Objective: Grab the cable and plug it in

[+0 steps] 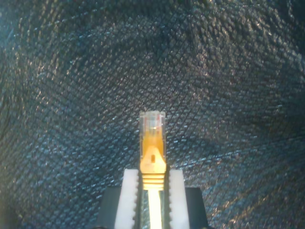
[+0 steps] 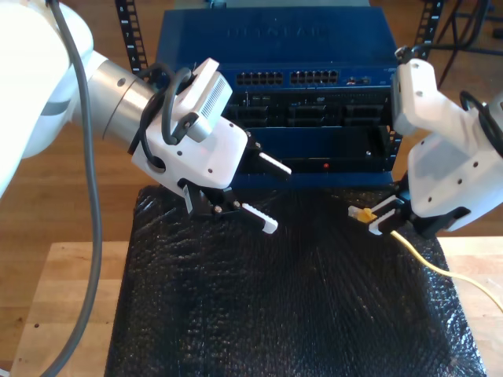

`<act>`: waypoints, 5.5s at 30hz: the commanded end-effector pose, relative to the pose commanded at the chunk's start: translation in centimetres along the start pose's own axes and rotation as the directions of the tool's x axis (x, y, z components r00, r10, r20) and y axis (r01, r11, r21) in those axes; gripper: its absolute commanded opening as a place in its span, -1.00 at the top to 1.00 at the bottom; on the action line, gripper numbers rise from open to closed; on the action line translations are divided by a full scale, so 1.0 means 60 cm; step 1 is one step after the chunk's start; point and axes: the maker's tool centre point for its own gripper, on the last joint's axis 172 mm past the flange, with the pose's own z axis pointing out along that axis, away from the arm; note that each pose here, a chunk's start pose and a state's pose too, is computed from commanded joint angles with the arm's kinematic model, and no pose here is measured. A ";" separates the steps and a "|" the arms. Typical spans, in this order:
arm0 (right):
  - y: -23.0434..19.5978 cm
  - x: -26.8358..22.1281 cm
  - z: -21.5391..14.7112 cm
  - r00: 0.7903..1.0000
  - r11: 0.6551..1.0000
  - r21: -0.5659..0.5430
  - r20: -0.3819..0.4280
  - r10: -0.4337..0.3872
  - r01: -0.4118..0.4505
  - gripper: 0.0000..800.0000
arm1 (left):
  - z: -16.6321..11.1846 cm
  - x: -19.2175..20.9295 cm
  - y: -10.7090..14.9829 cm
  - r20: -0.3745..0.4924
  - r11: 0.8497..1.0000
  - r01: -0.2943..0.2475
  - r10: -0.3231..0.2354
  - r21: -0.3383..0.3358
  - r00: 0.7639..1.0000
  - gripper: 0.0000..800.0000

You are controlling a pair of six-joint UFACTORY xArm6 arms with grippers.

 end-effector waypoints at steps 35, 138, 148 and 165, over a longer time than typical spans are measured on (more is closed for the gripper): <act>0.007 0.092 0.042 0.999 0.998 0.050 -0.009 -0.042 0.042 0.99 | 0.001 0.000 -0.002 0.002 1.000 0.006 -0.006 0.002 1.000 -1.00; 0.056 0.173 0.058 0.999 0.995 0.084 -0.011 -0.045 0.046 0.99 | -0.042 0.010 -0.060 0.023 0.976 -0.032 0.027 0.214 0.999 -0.47; 0.055 0.172 0.057 0.999 0.996 0.082 -0.012 -0.045 0.045 0.99 | -0.041 0.017 -0.057 0.001 0.976 -0.028 0.028 0.216 1.000 -0.42; 0.053 0.173 0.046 0.999 0.996 0.072 -0.015 -0.050 0.051 0.99 | -0.054 0.009 -0.064 0.000 0.971 -0.017 0.018 0.238 1.000 -0.16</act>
